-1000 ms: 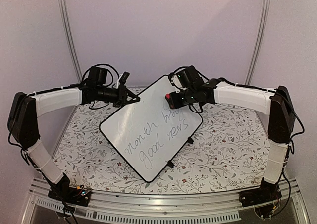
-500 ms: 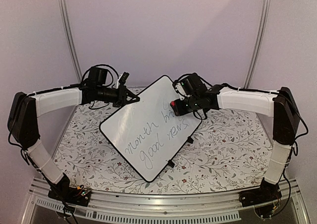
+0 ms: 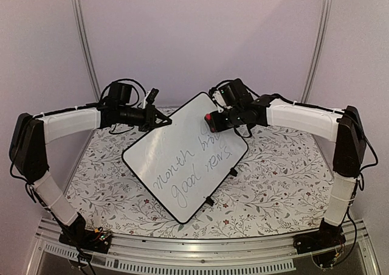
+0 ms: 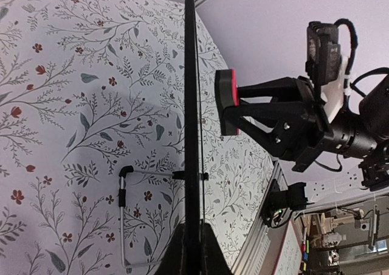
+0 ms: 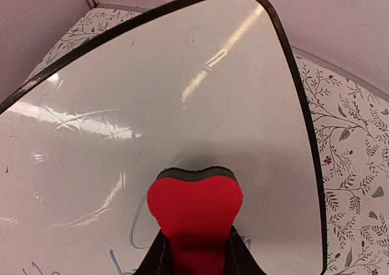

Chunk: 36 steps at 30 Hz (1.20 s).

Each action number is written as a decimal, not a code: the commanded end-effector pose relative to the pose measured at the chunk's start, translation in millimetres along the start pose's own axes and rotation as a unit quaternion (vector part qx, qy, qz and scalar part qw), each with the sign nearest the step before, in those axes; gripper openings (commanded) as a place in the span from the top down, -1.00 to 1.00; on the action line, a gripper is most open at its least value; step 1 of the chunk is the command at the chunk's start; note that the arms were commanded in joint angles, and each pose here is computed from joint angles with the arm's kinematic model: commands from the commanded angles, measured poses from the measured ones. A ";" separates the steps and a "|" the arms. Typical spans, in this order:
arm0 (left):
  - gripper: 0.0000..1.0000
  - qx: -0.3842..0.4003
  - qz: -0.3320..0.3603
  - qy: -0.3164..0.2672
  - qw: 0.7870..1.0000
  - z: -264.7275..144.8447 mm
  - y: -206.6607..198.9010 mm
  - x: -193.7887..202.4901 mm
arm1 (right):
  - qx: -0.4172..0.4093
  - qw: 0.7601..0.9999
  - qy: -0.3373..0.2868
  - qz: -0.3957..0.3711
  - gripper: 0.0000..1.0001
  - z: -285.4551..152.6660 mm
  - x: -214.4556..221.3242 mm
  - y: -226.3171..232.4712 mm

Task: Erase the whiteboard
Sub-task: Erase the whiteboard at the center of the board.

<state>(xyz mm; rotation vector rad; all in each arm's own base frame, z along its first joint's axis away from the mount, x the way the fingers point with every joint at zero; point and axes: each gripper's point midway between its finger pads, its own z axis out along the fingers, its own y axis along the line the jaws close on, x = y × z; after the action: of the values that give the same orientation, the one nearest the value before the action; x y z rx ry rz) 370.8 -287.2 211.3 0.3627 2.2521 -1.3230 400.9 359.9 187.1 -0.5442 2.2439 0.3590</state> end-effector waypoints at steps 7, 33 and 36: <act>1.00 -0.001 0.012 0.010 1.000 4.2 2.9 7.9 | -0.008 1.000 0.020 0.006 1.00 31.9 -10.3 10.1; 1.00 -0.006 0.014 0.012 1.000 6.2 3.9 9.2 | -0.094 0.991 0.094 -0.033 1.00 8.6 50.7 42.5; 1.00 -0.006 0.015 0.012 1.000 6.0 3.5 9.5 | -0.098 0.989 0.103 -0.041 1.00 7.0 57.2 45.0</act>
<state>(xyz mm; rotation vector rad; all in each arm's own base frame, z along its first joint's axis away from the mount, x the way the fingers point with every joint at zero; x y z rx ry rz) 371.8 -286.0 209.2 0.3394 2.2656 -1.3162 381.4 386.0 167.3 -0.6834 2.3010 0.4842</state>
